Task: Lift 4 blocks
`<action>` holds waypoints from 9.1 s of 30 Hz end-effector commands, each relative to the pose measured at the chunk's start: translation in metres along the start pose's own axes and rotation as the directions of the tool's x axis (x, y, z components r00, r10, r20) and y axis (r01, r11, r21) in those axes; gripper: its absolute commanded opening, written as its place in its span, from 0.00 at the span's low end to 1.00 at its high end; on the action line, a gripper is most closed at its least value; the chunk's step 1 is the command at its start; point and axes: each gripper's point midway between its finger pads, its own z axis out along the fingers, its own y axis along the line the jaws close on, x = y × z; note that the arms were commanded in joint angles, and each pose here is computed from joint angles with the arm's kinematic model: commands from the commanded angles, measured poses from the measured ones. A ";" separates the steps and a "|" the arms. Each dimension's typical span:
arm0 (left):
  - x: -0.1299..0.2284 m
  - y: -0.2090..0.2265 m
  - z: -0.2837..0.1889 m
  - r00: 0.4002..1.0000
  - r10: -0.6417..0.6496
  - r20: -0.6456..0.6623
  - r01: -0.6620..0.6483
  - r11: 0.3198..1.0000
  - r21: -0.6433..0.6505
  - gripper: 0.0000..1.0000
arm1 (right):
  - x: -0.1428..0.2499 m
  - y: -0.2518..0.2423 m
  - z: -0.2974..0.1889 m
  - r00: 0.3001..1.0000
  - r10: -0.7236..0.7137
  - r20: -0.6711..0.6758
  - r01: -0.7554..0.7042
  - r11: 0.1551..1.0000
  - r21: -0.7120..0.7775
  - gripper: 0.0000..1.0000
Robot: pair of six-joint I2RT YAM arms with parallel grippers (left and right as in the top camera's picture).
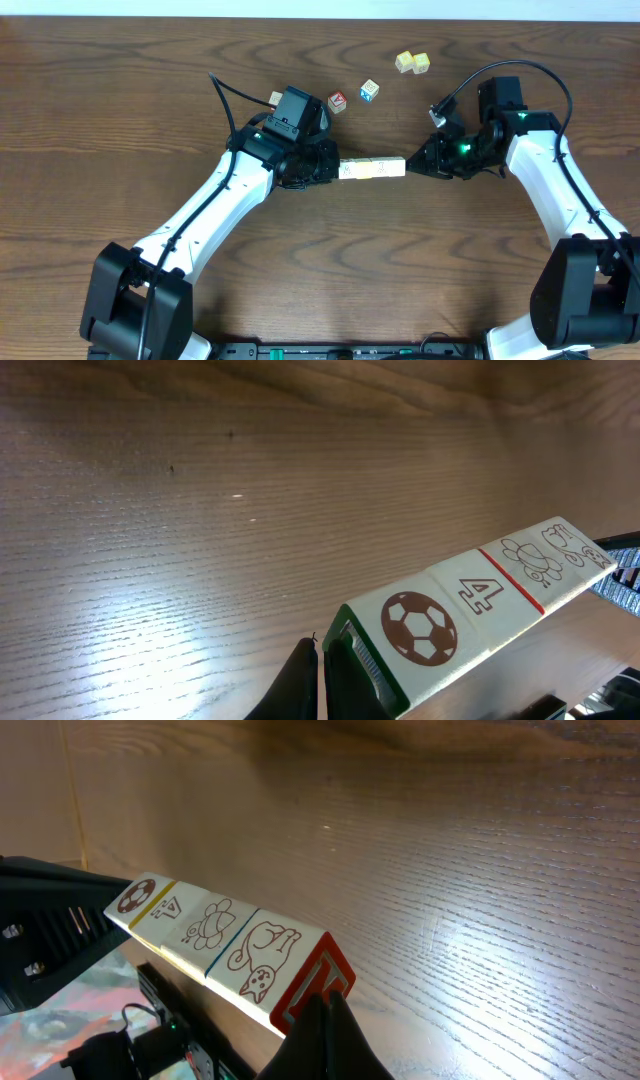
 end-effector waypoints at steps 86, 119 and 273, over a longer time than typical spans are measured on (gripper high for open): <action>0.017 -0.031 0.057 0.995 0.035 -0.090 -0.027 0.995 0.092 0.07 | 0.008 0.007 0.032 1.000 -0.002 0.018 0.003 0.997 -0.083 0.01; 0.026 -0.016 0.090 0.989 -0.007 -0.149 0.016 0.998 0.061 0.07 | 0.017 -0.022 0.053 0.998 0.044 0.054 -0.041 0.998 -0.044 0.01; 0.038 0.086 -0.178 0.939 -0.172 0.298 0.265 0.914 -0.308 0.76 | 0.143 0.064 -0.071 0.969 -0.240 0.054 0.205 0.909 0.362 0.99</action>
